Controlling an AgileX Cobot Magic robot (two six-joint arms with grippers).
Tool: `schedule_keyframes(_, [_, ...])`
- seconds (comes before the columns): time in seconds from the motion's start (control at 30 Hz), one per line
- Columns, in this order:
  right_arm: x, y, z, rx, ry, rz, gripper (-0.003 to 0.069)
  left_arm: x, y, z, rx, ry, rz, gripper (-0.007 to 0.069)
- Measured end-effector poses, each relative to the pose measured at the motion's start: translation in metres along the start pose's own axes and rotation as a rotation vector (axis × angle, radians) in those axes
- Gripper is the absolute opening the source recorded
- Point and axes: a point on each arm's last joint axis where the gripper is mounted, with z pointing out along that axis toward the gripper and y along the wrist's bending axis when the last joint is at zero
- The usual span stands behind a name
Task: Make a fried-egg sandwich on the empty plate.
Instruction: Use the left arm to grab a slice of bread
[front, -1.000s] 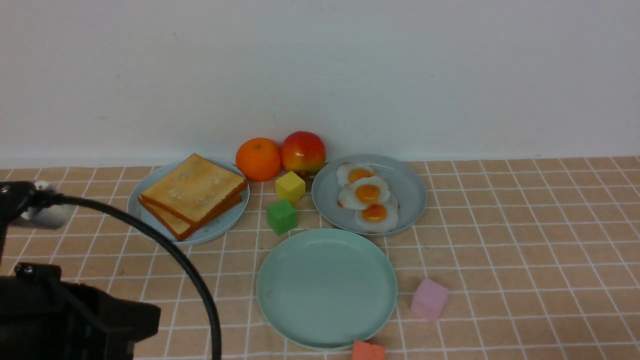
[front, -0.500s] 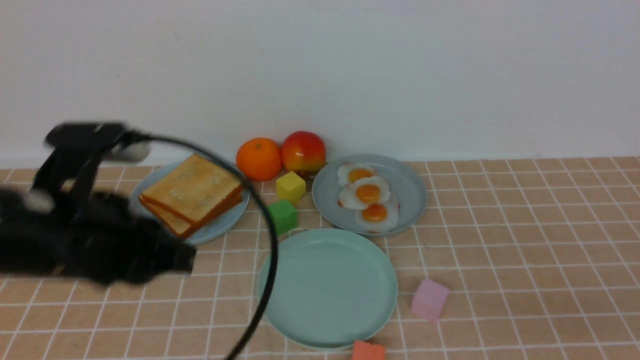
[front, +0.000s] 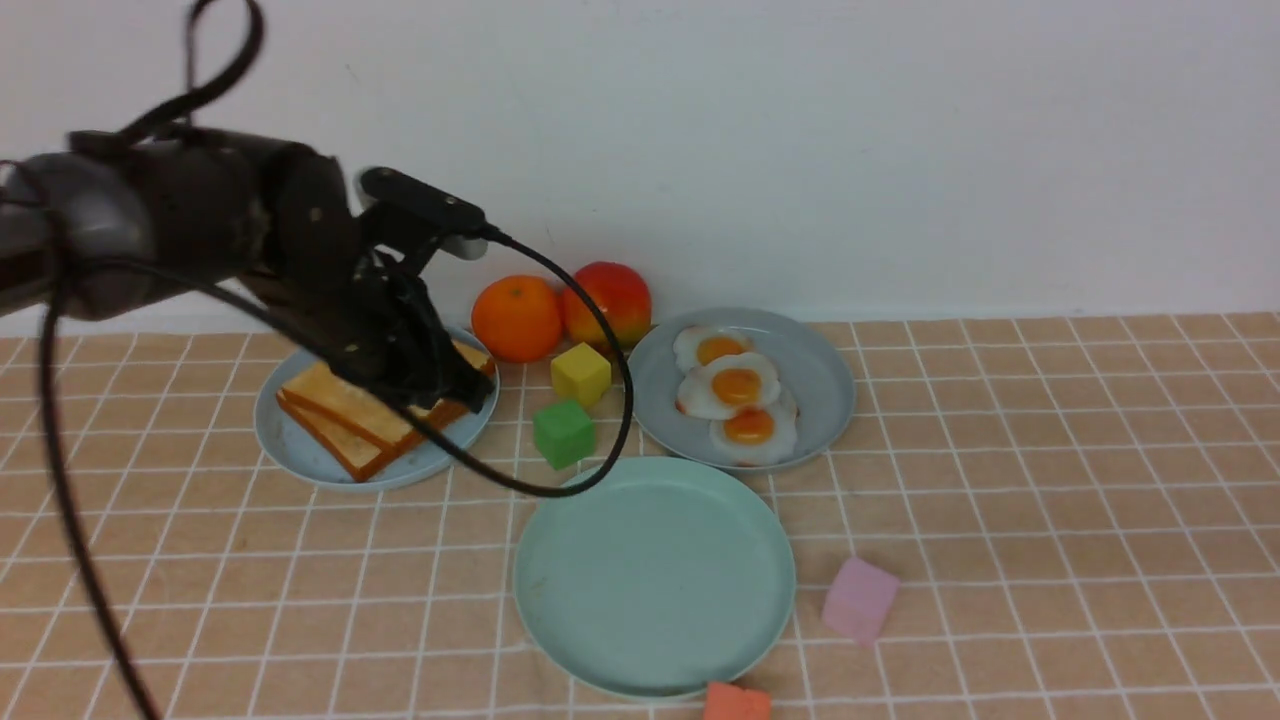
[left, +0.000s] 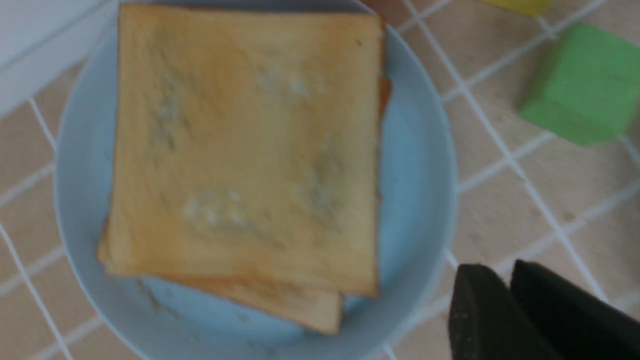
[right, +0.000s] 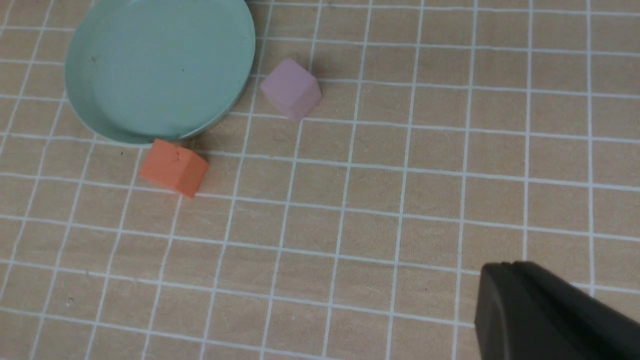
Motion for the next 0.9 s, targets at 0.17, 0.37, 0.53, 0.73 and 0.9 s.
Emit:
schedule_keyframes(0.17, [0.000,0.000,0.000,-0.002,0.001,0.001,0.0007,-0.003,0.007,0.027,-0.046,0.025,0.061,0.0340])
schedule_keyframes(0.37, [0.000,0.002,0.000,-0.021,0.000,0.009,0.0006,0.003,0.014,0.055,-0.082,0.028,0.110,0.0401])
schedule_keyframes(0.53, [0.000,0.002,0.000,-0.023,0.000,0.010,0.0006,0.007,0.014,0.069,-0.087,0.043,0.134,0.0348])
schedule_keyframes(0.73, [0.000,0.003,0.000,-0.036,-0.001,0.000,0.0011,0.008,0.013,0.068,-0.076,0.049,0.116,0.0139])
schedule_keyframes(0.9, [0.000,0.004,0.000,-0.046,-0.002,-0.008,0.0013,0.003,0.013,0.057,-0.064,0.053,0.086,0.0101])
